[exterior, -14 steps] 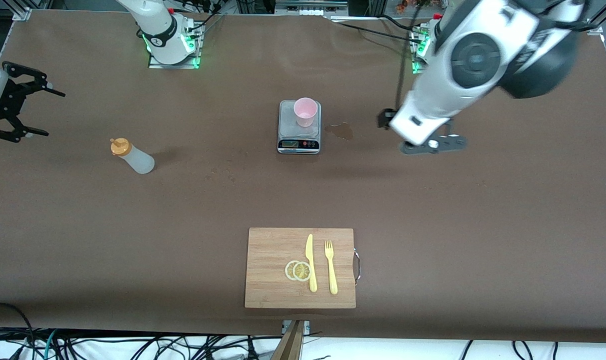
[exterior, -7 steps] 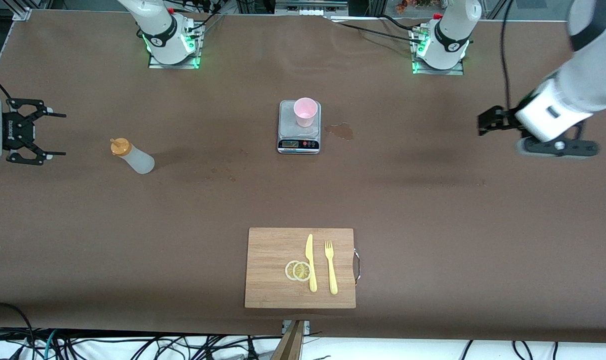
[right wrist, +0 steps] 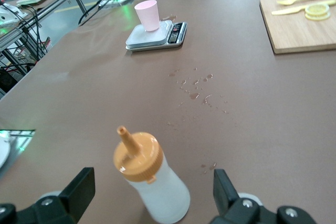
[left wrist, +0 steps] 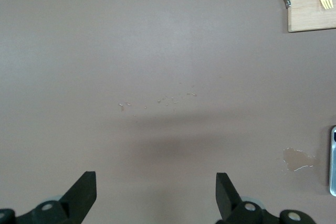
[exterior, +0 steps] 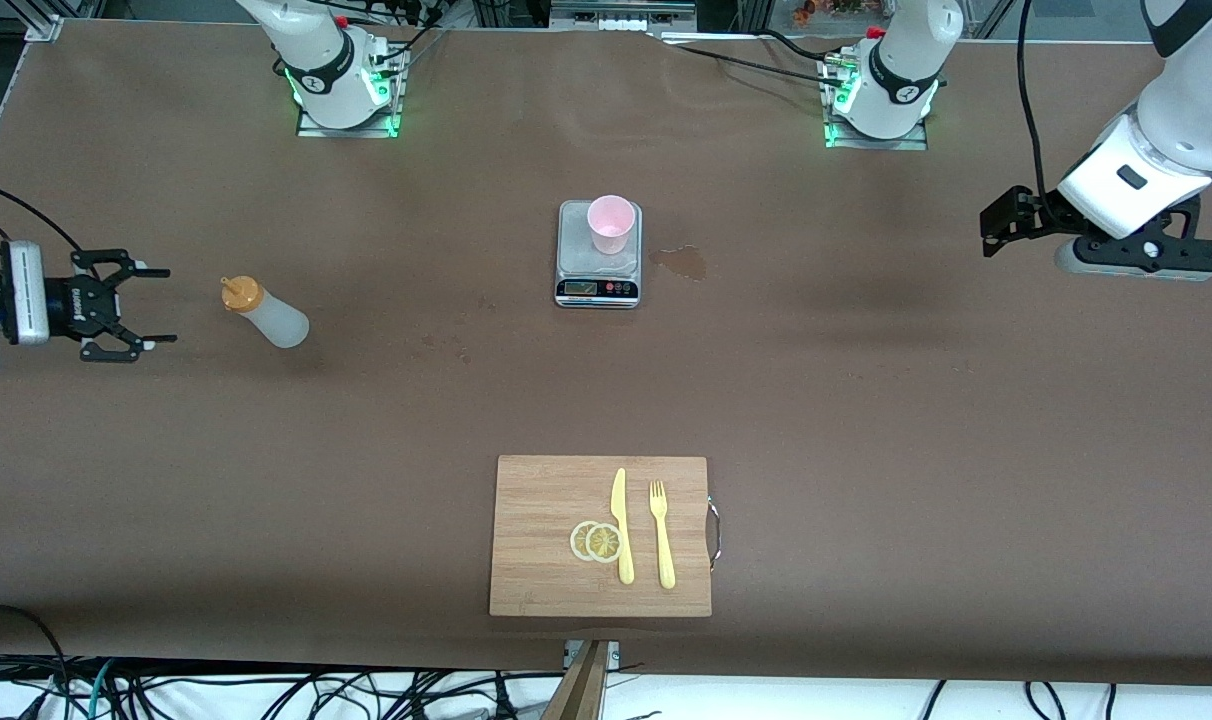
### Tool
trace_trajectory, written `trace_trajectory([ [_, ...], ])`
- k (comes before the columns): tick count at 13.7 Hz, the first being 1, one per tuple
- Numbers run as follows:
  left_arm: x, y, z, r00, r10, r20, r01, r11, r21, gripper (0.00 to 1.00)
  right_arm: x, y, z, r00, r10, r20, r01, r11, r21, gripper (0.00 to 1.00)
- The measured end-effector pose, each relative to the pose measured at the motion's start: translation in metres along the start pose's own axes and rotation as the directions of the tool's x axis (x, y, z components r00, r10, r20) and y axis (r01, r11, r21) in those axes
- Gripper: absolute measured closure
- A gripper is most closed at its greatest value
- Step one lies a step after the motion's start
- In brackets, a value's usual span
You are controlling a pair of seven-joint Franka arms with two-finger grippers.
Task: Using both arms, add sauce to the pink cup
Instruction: 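Reach the right gripper to the squeeze bottle and grasp it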
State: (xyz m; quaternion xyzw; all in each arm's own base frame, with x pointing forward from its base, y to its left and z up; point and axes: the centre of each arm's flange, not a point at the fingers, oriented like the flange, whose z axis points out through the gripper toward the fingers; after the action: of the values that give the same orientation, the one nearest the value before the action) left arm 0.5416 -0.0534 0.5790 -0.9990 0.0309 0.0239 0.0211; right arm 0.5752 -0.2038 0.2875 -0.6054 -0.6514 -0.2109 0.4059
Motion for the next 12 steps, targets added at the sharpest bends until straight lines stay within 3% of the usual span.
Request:
trace_trajectory([
  [3, 0.0, -0.004, 0.003, 1.0, -0.007, 0.004, 0.007, 1.0, -0.001, 0.0, -0.047, 0.01, 0.036, 0.992, -0.065, -0.104, 0.064, 0.998, -0.011, 0.0],
  [12, 0.002, -0.005, 0.006, 1.0, -0.009, 0.016, 0.009, 1.0, -0.001, 0.0, -0.1, 0.014, 0.104, 0.934, -0.238, -0.267, 0.245, 0.969, -0.006, 0.0],
])
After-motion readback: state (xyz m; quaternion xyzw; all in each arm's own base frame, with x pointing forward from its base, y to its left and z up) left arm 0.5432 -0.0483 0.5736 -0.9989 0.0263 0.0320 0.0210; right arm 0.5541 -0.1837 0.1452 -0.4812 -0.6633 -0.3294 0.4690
